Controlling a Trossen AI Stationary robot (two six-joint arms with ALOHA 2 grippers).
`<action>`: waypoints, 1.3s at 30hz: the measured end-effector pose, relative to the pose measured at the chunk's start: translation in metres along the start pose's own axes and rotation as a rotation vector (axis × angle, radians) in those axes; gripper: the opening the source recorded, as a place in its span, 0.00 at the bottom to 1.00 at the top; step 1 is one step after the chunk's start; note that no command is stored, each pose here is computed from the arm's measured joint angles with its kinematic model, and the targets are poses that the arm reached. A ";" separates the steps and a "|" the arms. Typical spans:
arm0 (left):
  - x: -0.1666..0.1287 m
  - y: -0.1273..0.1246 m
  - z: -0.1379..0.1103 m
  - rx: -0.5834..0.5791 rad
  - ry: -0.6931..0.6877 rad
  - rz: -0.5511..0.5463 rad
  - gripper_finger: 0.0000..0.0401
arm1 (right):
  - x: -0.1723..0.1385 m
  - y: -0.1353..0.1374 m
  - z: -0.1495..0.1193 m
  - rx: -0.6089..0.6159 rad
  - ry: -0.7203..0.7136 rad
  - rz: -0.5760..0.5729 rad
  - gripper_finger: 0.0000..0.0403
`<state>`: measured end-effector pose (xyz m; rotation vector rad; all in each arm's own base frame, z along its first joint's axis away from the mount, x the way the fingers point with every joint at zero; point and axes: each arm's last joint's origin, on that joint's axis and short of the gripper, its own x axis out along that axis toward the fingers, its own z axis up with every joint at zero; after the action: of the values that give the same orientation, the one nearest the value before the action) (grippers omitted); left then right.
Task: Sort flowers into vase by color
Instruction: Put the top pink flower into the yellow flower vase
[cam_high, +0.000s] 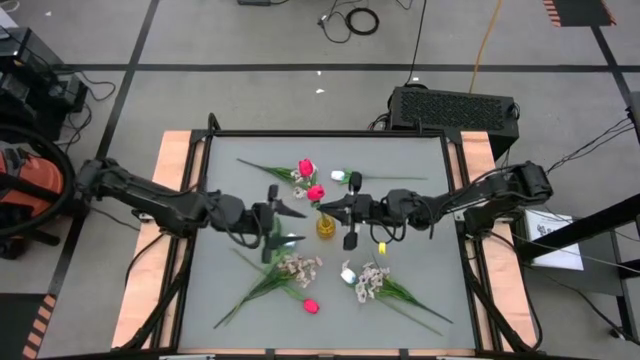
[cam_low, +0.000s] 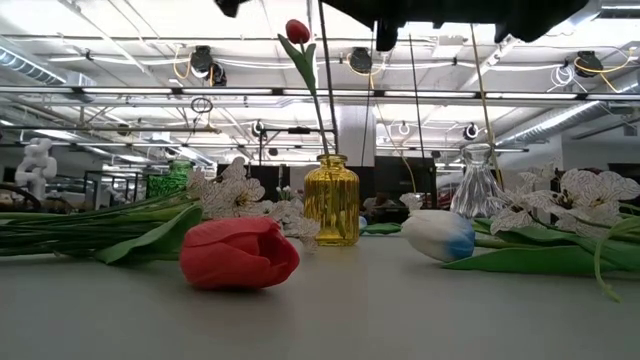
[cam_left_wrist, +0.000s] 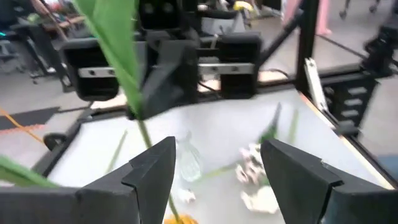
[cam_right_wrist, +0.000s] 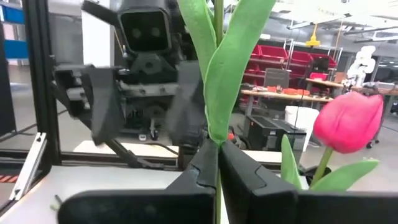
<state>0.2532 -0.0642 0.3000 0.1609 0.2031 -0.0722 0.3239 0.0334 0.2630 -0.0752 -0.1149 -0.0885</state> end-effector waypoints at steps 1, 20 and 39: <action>-0.005 -0.001 0.000 0.005 0.017 -0.011 0.61 | 0.000 -0.001 -0.001 -0.001 0.005 -0.003 0.00; -0.022 -0.011 -0.001 0.008 0.079 -0.067 0.61 | 0.009 -0.009 -0.023 0.061 0.083 -0.032 0.00; -0.022 -0.011 -0.004 0.016 0.113 -0.070 0.61 | 0.012 -0.012 -0.051 0.150 0.273 -0.059 0.27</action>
<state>0.2298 -0.0730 0.2989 0.1736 0.3208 -0.1346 0.3400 0.0160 0.2152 0.0903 0.1497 -0.1477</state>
